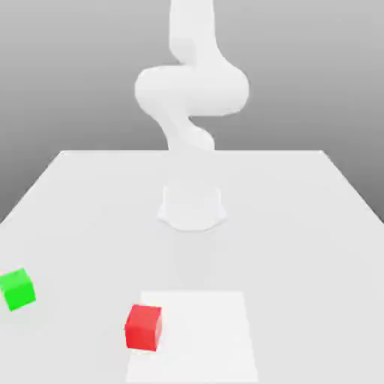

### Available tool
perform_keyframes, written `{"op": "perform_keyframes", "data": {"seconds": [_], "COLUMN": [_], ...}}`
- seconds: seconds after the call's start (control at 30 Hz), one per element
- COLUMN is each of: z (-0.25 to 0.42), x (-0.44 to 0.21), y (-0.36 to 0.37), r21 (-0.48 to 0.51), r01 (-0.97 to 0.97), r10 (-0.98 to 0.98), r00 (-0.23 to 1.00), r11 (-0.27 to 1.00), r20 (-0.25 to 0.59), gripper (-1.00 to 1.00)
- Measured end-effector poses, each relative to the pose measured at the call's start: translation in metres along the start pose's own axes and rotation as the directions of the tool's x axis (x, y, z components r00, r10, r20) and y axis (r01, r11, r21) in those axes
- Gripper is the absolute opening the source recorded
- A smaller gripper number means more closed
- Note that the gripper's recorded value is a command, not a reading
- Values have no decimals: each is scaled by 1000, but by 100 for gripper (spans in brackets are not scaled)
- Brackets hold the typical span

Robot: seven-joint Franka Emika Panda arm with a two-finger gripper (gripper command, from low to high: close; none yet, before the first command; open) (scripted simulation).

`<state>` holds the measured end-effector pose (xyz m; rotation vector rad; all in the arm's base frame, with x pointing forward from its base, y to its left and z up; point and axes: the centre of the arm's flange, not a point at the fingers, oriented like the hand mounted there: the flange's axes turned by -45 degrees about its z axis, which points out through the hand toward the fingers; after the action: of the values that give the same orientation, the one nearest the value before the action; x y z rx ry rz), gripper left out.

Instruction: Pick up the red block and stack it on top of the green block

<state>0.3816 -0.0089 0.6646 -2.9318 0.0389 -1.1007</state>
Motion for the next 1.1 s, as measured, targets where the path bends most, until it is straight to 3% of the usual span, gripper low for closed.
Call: {"op": "perform_keyframes", "data": {"seconds": [0.33, 0.7, 0.9, 0.93, 1.1], "z": [210, 357, 408, 413, 413], "x": [-78, -252, -306, -312, -312], "y": [38, 77, 79, 79, 79], "r21": [-25, -94, -98, -98, -98], "r01": [-50, -87, -84, -84, -84], "r10": [55, 127, 128, 128, 128], "r00": [945, 770, 749, 749, 748], "r11": [998, 992, 992, 992, 992], "r20": [322, 626, 650, 651, 651], "gripper": [0, 0, 0, -100, -100]}}
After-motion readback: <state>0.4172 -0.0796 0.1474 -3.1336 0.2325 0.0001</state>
